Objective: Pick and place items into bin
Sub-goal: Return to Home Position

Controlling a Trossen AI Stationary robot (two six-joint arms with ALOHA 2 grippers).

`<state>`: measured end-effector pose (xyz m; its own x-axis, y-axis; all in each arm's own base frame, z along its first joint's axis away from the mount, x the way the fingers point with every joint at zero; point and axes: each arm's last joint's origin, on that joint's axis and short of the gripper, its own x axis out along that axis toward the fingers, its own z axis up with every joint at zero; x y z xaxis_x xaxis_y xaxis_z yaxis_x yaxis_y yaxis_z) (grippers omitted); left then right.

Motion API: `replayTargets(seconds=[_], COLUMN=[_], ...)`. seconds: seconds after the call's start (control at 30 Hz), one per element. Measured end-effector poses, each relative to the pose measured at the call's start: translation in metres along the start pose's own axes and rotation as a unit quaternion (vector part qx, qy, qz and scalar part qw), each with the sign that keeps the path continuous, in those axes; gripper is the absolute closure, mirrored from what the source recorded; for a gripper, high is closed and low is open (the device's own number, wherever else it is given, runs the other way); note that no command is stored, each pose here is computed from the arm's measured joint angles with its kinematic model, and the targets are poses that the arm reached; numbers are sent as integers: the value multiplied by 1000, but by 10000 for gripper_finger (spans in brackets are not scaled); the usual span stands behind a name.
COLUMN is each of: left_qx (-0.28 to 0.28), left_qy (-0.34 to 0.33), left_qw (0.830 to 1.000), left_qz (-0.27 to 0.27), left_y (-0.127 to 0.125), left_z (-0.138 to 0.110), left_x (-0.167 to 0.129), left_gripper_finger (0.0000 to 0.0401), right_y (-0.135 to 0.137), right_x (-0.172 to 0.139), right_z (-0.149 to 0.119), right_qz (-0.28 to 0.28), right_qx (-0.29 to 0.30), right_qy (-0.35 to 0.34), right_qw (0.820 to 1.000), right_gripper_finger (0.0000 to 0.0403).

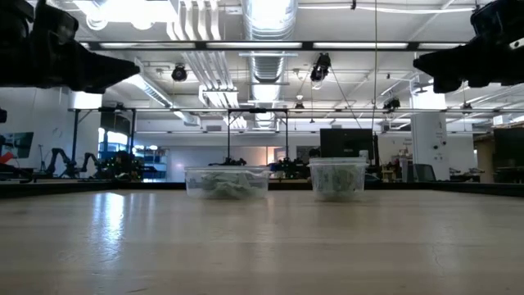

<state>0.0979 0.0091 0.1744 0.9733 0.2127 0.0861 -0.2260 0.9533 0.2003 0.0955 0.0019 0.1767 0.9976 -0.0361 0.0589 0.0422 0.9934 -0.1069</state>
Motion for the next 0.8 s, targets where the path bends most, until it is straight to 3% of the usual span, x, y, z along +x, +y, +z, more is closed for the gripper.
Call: replayTargets(seconds=[0.13, 0.37, 0.8], left_qx=[0, -25, -19], left_qy=[30, 33, 37], left_qw=[1000, 999, 999], left_qz=[-7, -8, -8], left_y=[-1, -2, -2], left_z=[-6, -7, -7], left_x=[0, 0, 1], left_gripper_finger=[259, 259, 259], right_y=[1, 3, 3], right_x=[1, 3, 4], right_z=[-8, -11, -13], right_qz=[8, 21, 19], right_qx=[17, 25, 24], right_qy=[16, 31, 44], right_qw=[1000, 999, 999], right_gripper_finger=[335, 335, 335])
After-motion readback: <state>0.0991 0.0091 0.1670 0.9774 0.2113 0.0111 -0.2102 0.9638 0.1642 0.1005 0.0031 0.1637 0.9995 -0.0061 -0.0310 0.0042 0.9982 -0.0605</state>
